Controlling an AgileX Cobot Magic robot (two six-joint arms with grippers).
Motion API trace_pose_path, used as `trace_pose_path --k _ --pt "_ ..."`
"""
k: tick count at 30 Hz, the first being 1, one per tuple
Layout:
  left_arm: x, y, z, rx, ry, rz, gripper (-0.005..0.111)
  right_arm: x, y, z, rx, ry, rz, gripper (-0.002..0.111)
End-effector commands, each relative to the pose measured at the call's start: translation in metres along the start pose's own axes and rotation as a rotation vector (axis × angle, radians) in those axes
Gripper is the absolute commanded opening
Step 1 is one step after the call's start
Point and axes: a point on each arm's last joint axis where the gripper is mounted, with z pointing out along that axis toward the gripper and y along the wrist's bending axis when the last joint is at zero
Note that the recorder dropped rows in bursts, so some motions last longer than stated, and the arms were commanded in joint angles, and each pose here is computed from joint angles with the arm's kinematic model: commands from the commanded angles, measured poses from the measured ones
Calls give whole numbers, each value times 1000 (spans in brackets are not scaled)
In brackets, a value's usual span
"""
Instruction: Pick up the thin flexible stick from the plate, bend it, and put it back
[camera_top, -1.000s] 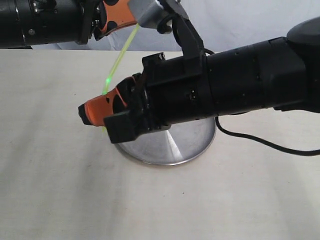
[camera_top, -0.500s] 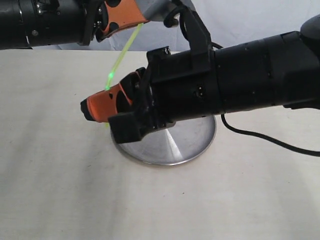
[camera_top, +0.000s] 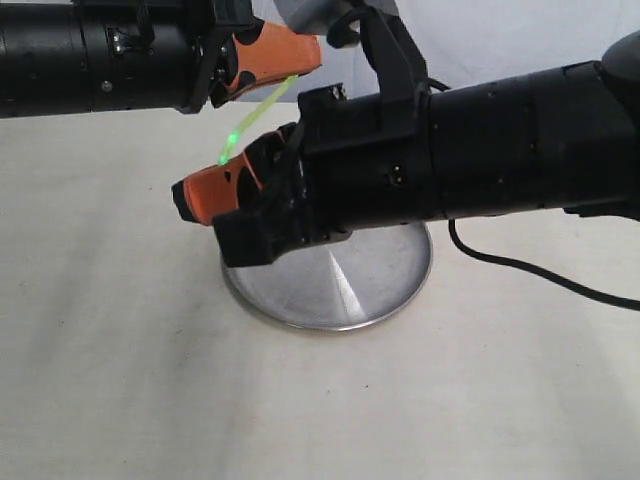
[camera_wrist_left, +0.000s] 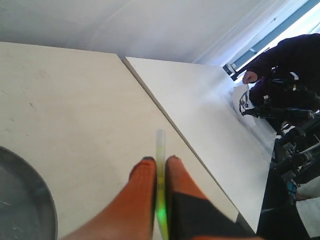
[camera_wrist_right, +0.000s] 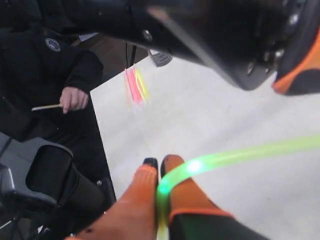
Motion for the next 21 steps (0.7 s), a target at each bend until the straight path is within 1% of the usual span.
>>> trace_pose_path --k 1,2,8,14,21 --pt "3 3 2 -11 18 33 0 -11 2 -7 34 -87 45 -1" --pt "3 2 2 -6 20 48 0 -12 1 -7 36 -95 57 -1" --pt "3 2 2 -3 21 53 0 -14 -2 -8 69 -120 83 -1" --pt "3 2 2 -3 21 53 0 -19 -5 -14 142 -160 78 -1" --pt "3 2 2 -1 22 53 0 -21 -7 -18 190 -184 75 -1"
